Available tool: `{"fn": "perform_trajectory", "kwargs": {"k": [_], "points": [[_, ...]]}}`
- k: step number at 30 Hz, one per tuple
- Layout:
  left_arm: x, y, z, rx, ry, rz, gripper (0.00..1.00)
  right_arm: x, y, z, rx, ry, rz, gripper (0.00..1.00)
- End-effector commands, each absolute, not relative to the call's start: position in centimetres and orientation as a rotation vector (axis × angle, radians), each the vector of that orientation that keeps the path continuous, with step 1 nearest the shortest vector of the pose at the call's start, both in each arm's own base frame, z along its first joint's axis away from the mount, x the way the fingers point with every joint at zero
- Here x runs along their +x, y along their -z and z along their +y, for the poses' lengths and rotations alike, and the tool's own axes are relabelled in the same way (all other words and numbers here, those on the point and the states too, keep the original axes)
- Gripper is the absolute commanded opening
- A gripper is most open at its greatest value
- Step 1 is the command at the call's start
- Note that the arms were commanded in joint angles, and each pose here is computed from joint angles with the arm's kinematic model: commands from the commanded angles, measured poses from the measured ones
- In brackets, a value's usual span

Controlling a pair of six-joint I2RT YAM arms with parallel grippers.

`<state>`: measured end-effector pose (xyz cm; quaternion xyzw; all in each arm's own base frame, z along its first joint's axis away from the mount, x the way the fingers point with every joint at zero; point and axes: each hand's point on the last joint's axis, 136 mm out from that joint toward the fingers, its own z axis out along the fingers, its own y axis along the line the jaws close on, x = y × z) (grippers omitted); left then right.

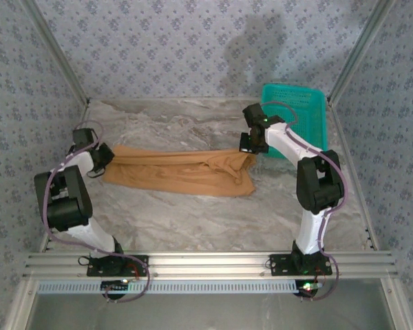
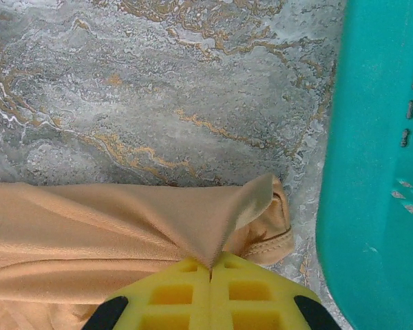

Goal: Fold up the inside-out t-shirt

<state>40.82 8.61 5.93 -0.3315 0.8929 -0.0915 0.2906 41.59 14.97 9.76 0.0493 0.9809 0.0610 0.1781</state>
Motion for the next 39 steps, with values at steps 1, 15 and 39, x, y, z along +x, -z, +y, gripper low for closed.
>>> {"fn": "perform_trajectory", "kwargs": {"k": [1,15,39], "points": [[40.4,-4.6,8.0,-0.908,0.275,2.414,0.00,41.7,-10.2,15.3,0.110,-0.168,2.780,0.00],[39.5,-4.1,5.3,-0.861,0.300,2.469,0.00,33.3,-8.7,19.1,-0.093,-0.318,2.871,0.41],[39.1,-6.2,6.2,-0.878,0.267,2.443,0.00,30.2,-8.0,18.6,-0.222,-0.065,2.885,0.00]]}}
